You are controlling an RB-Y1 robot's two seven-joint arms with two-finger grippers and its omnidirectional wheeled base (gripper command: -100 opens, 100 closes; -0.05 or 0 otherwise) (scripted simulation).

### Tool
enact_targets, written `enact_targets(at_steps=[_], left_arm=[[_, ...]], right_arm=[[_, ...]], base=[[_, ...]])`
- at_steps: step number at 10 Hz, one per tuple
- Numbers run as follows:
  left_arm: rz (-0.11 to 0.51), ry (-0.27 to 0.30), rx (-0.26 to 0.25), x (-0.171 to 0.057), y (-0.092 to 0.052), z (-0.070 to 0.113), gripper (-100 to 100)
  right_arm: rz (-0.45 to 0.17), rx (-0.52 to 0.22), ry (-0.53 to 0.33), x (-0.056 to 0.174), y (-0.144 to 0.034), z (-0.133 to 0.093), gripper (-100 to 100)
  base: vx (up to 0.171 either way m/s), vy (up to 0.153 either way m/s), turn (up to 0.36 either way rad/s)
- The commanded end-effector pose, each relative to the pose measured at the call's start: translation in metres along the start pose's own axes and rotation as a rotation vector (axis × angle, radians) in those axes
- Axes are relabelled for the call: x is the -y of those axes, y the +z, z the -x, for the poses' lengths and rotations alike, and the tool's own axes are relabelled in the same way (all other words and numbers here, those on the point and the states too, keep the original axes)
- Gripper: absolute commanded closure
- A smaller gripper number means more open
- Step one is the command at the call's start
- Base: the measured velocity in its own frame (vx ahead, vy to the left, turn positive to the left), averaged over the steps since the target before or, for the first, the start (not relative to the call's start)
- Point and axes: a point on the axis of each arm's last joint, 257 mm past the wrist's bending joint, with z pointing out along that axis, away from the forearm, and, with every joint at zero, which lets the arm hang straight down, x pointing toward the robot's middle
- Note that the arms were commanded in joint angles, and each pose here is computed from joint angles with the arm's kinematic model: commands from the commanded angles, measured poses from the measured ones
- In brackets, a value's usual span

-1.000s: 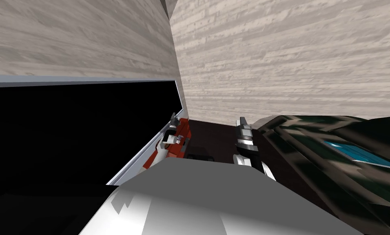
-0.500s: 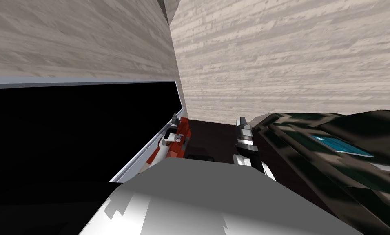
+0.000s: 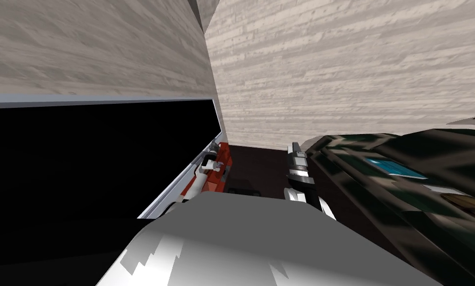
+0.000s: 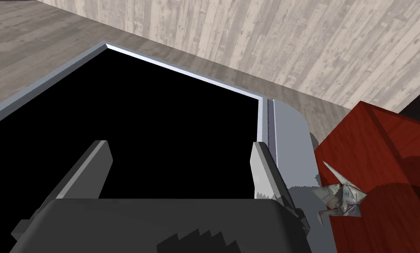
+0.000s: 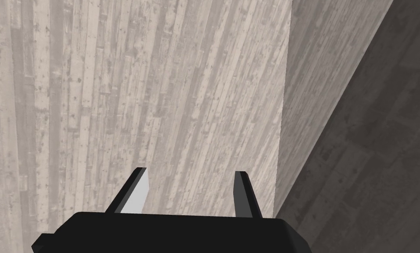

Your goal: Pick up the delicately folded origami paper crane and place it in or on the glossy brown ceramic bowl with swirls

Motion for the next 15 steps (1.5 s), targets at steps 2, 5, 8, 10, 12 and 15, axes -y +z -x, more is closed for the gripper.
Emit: enact_targets(at_steps=[2,5,8,10,12,15], left_arm=[[0.04,-0.032,0.011,-0.012,0.012,0.007,-100],[0.095,-0.046,0.039,-0.035,0.015,0.021,-100],[0.157,-0.068,0.064,-0.056,0.025,0.036,-100],[0.194,-0.074,0.083,-0.069,0.027,0.046,-100],[0.209,-0.073,0.095,-0.076,0.024,0.052,-100],[0.269,-0.08,0.128,-0.095,0.028,0.07,-100]], right_arm=[[0.0,0.0,0.0,0.0,0.0,0.0,0],[0.0,0.0,0.0,0.0,0.0,0.0,0],[0.0,0.0,0.0,0.0,0.0,0.0,0],[0.0,0.0,0.0,0.0,0.0,0.0,0],[0.0,0.0,0.0,0.0,0.0,0.0,0],[0.0,0.0,0.0,0.0,0.0,0.0,0]], base=[[-0.065,0.036,-0.051],[-0.045,0.035,-0.063],[-0.037,0.041,-0.073],[-0.016,0.043,-0.067],[-0.005,0.03,-0.019],[0.001,0.045,-0.079]])
